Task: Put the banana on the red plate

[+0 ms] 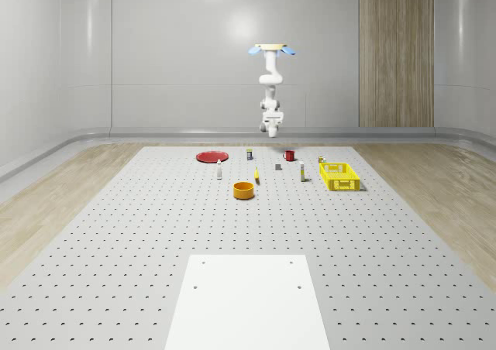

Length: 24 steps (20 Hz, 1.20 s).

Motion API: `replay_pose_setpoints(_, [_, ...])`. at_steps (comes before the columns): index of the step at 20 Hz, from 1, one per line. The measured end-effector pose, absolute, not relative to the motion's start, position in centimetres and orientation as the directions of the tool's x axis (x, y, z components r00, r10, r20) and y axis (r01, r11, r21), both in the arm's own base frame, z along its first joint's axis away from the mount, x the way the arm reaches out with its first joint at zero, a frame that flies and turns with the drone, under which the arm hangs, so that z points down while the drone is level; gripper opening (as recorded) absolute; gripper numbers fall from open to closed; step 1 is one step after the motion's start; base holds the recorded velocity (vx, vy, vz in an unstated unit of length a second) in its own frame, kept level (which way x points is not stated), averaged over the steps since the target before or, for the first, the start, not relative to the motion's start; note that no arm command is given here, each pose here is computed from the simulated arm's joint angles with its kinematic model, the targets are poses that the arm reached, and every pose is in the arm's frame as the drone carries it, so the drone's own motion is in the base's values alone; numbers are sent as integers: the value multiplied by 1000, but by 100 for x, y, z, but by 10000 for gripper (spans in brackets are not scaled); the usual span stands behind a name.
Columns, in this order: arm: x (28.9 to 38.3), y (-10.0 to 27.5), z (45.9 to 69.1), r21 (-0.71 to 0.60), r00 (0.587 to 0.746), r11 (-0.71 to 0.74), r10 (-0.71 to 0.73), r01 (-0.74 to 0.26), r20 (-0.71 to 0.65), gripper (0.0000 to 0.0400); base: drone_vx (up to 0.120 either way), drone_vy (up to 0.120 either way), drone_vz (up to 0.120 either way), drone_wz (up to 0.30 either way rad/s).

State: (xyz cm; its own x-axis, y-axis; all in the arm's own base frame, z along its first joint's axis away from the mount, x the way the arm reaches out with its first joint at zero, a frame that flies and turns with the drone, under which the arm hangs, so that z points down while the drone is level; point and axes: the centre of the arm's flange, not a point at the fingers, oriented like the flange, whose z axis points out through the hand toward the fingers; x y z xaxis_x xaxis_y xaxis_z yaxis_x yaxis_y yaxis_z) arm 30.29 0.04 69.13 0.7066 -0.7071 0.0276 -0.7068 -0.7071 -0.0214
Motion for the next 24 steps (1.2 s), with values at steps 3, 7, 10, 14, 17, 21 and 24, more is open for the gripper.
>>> replay_pose_setpoints(3, [3027, 7, 6913, -21, 706, -707, -707, -707, 31, 400, 120, -120, 0, 0])
replay_pose_setpoints(7, [3024, 14, 6913, -18, 706, -707, -707, -707, 38, 400, 120, -120, 0, 0])
replay_pose_setpoints(10, [3021, 24, 6913, -13, 706, -707, -707, -707, 47, 400, 120, -120, 0, 0])
replay_pose_setpoints(14, [3018, 47, 6912, 1, 705, -707, -706, -707, 65, 400, 120, -120, 0, 0])
replay_pose_setpoints(17, [3016, 78, 6910, 22, 705, -706, -704, -708, 89, 400, 120, -120, 0, 0])
replay_pose_setpoints(21, [3013, 152, 6901, 73, 703, -701, -697, -710, 144, 400, 120, -120, 0, 0])
replay_pose_setpoints(24, [3012, 250, 6880, 141, 700, -688, -681, -712, 215, 400, 120, -120, 0, 0])
